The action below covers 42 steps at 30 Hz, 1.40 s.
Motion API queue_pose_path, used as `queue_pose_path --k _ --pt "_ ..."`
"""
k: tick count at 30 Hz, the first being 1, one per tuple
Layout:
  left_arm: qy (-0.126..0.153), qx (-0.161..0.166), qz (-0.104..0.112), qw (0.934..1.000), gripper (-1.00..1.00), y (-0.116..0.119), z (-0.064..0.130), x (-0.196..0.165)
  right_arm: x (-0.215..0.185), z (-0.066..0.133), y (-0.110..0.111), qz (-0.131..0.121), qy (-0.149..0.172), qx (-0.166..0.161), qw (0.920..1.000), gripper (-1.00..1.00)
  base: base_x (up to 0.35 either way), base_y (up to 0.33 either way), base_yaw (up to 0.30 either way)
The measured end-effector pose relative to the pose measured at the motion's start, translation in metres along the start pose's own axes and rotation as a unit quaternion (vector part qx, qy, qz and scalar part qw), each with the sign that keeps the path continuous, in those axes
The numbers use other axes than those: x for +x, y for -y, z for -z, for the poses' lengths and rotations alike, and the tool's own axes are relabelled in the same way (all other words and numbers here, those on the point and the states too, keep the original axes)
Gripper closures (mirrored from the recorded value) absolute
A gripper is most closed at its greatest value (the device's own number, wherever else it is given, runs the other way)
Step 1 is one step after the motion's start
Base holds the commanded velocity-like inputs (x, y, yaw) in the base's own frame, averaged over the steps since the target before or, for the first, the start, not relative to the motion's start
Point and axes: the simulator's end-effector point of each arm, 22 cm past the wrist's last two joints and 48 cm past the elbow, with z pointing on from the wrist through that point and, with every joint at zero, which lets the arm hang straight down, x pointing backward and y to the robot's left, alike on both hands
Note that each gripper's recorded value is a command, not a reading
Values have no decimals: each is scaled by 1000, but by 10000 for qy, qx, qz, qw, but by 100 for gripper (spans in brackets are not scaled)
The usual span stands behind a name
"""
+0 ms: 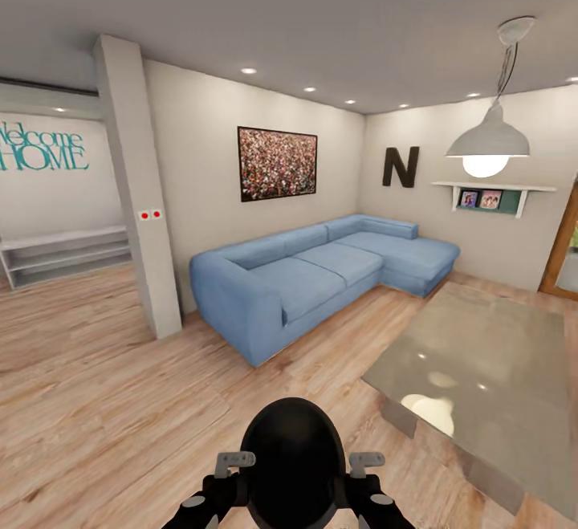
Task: Place each of the two pumpkins and all three candles from the living room inside a cabinet in the living room (use any cabinet), then make sure every cabinet is closed, and position the cauldron so it is next to a table in the living room.
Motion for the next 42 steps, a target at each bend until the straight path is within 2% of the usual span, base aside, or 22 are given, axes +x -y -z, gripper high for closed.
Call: queue_pose_path --k 11,42 --pt "24 2 -3 10000 100 0 1 -2 -2 1 0 4 24 0 10000 100 0 81 -284" --pt "80 5 -14 10000 100 1 3 -7 -7 3 0 6 81 1 10000 100 0 1 -284"
